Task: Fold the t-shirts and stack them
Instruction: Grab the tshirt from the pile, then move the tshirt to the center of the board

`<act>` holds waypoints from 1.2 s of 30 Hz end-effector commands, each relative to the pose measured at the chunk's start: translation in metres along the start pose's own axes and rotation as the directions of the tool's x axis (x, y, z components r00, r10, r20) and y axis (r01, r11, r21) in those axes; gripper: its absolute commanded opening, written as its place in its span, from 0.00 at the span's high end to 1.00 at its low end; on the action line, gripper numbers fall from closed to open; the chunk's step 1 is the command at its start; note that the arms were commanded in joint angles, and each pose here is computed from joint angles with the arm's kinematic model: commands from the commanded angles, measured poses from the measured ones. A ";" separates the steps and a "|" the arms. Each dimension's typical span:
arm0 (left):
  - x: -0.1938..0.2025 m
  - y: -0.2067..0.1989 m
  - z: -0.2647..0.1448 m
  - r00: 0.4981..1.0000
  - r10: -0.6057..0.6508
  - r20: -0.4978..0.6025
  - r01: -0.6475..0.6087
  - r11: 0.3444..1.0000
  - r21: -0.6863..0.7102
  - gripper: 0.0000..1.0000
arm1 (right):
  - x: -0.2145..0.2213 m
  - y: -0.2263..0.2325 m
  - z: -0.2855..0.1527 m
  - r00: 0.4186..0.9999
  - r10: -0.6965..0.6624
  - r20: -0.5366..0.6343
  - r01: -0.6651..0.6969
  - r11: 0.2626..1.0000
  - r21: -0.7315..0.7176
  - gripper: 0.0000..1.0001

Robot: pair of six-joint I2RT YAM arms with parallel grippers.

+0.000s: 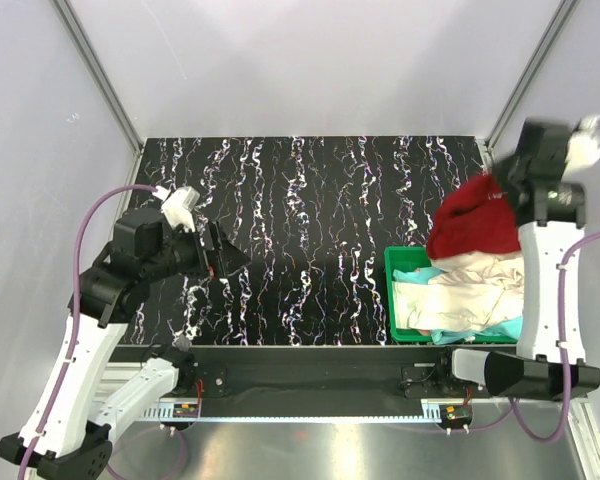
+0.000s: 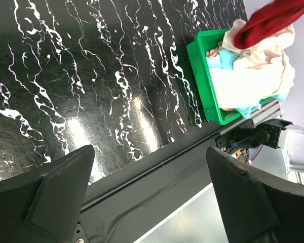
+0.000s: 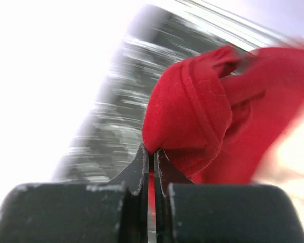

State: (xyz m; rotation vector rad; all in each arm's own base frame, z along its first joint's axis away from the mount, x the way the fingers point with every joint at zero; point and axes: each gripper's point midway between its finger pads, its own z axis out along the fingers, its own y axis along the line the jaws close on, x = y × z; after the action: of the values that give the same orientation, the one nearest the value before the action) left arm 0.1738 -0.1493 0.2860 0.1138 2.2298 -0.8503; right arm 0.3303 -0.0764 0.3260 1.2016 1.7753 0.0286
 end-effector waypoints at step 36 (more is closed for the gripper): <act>0.024 0.076 0.050 0.933 -0.345 0.101 0.359 0.886 -0.294 0.28 | 0.337 0.059 -0.125 0.525 -0.765 -0.374 0.281 0.570 -0.772 0.56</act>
State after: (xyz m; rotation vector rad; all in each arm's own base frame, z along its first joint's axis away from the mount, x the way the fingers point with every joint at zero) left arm 0.1792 -0.1096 0.2023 -0.5062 2.3579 -0.6378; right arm 0.2439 0.2468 0.2239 0.0458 2.3947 0.7654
